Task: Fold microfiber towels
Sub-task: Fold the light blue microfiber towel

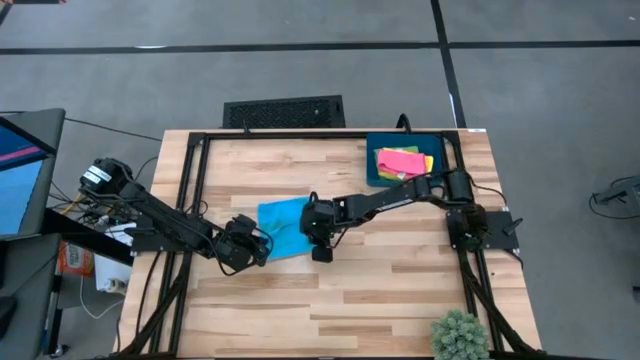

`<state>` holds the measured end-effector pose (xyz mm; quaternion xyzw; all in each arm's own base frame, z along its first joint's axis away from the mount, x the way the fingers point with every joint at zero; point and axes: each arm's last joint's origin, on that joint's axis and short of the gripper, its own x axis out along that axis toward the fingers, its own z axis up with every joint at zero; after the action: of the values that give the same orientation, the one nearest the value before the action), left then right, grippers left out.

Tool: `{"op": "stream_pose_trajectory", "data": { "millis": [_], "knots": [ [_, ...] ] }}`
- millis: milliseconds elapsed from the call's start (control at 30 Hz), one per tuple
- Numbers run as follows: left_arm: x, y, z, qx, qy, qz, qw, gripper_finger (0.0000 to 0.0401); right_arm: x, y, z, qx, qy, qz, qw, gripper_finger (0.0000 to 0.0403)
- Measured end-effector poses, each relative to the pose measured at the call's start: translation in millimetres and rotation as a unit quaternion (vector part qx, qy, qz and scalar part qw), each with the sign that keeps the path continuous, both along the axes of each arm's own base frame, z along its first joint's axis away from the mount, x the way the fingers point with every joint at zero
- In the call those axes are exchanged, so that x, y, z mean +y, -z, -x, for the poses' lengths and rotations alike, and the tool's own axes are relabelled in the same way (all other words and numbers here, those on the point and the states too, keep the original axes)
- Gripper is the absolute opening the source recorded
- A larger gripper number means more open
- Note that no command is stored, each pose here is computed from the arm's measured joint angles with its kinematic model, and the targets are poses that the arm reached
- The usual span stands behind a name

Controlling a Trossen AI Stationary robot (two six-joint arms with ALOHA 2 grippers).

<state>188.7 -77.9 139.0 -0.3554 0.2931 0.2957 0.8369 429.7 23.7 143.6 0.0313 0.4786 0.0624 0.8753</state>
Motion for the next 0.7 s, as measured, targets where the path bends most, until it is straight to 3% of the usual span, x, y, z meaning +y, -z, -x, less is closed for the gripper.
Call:
{"op": "stream_pose_trajectory", "data": {
  "millis": [133,500,700],
  "knots": [
    [0,0,0,0.004,0.007,0.001,1.0,0.0024,-1,12,-1,0.017,0.002,-0.001,1.0,0.0071],
    [4,6,9,0.041,-0.045,0.034,0.998,0.0166,-2,12,-1,0.016,0.0,-0.003,1.0,0.0071],
    [6,-3,8,0.013,-0.05,0.038,0.998,0.0192,-1,14,0,0.011,0.002,-0.005,1.0,0.0071]
  ]
}}
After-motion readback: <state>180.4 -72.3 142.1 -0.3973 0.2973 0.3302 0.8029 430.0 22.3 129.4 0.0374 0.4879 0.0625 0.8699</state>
